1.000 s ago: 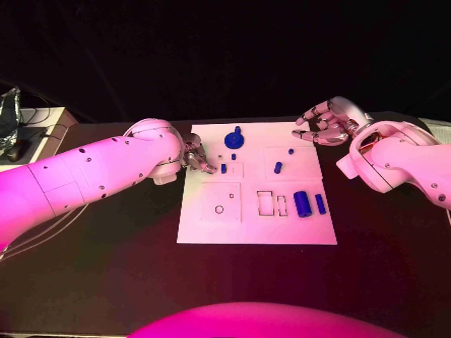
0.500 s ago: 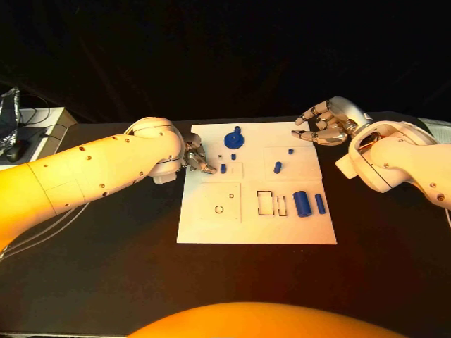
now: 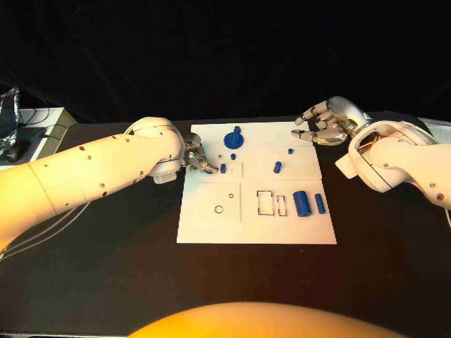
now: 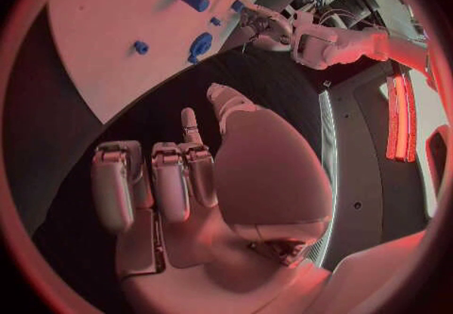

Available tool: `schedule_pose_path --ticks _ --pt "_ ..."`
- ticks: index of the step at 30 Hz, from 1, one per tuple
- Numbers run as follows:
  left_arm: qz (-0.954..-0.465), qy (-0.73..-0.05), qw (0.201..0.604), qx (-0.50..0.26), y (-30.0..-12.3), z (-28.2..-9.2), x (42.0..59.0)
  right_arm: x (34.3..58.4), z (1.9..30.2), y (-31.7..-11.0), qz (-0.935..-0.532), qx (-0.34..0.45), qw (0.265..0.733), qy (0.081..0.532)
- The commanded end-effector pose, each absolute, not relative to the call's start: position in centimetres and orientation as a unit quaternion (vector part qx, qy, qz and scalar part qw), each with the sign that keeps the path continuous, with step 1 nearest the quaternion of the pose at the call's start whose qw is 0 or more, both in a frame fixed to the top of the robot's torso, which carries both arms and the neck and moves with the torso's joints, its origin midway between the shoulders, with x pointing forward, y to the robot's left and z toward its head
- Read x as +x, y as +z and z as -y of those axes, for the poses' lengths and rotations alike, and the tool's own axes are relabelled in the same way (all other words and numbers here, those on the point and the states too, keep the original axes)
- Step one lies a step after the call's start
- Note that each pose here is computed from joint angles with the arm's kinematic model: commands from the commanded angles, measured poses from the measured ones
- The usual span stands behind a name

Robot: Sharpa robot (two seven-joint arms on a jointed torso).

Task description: Assemble the parts on the task board

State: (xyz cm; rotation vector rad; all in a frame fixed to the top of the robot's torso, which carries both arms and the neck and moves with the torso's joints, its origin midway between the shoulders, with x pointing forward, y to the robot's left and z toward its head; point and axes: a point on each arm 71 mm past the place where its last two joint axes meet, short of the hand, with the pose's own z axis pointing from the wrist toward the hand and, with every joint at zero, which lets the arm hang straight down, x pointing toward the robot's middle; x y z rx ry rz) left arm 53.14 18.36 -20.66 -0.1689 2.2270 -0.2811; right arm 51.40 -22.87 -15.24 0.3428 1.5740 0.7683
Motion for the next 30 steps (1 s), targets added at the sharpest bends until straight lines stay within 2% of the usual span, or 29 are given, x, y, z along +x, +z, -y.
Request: schedule_pose_path --ticks 1,16,30 --pt "-0.91 -0.096 0.397 -0.067 -22.49 -18.52 52.42 51.35 22.67 -15.21 -0.687 0.136 0.629 0.337" --pt "-0.91 -0.099 0.395 -0.072 -22.48 -18.67 52.4 51.34 22.67 -15.2 -0.687 0.135 0.629 0.337" --pt "-0.905 -0.112 0.401 -0.089 -21.63 -18.98 52.49 51.33 22.69 -15.21 -0.687 0.135 0.629 0.337"
